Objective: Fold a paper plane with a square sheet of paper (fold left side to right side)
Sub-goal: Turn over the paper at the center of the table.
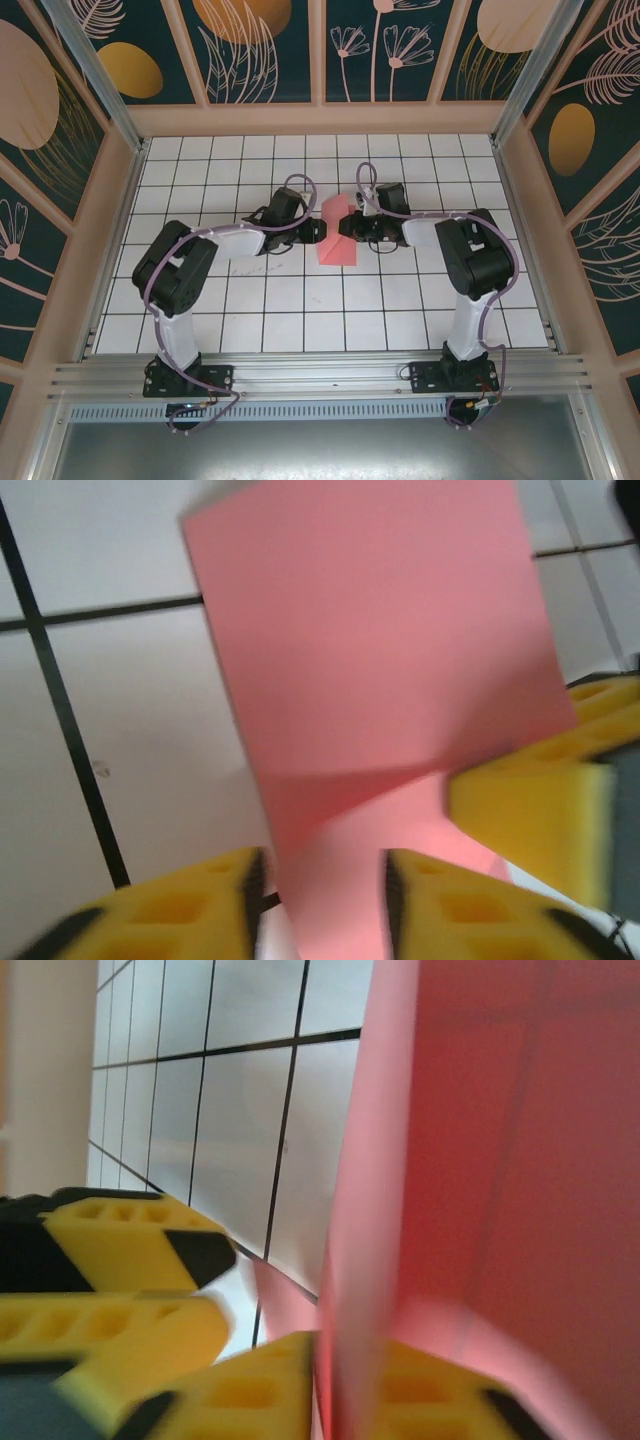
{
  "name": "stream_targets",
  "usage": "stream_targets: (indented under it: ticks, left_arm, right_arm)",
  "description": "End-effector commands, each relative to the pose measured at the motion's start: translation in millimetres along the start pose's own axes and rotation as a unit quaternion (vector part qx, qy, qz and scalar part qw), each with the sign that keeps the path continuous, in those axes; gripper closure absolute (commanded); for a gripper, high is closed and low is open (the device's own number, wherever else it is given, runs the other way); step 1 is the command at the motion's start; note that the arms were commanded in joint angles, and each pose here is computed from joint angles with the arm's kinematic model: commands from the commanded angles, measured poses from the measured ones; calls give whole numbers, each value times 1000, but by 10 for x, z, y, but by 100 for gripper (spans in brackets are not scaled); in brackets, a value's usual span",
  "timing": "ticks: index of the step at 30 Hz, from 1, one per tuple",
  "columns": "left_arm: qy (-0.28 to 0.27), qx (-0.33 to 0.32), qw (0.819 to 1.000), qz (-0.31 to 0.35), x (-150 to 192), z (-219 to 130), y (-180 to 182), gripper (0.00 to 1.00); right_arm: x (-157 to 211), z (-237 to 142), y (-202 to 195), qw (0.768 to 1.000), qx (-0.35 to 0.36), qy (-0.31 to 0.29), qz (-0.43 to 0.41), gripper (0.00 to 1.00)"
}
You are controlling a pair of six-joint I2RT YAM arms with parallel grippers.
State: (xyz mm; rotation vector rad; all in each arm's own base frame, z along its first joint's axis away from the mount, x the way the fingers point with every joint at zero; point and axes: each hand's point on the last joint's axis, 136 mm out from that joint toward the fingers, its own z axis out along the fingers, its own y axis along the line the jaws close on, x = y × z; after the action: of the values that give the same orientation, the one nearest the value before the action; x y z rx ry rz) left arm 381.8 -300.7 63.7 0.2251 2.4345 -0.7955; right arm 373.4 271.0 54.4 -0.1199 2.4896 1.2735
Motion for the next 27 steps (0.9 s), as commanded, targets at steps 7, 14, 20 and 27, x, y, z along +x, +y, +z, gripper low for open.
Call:
stream_targets:
  ticks: [7,14,20,27]
  left_arm:
    - [-170,62,983,-43,-663,-1248,-103,2]
    - [-277,256,926,18,-1002,-2292,-918,2]
    - [-266,363,891,67,-1044,-2613,-1382,2]
    - [-237,422,872,77,-1036,-2540,-1559,2]
  right_arm:
    - [-514,-632,804,987,-83,-82,-110,100]
    - [-821,-1597,1891,936,-211,-154,-237,100]
    - [-747,-1837,2443,907,-278,-136,-287,100]
    - [-522,-1810,2824,885,-323,-103,-318,100]
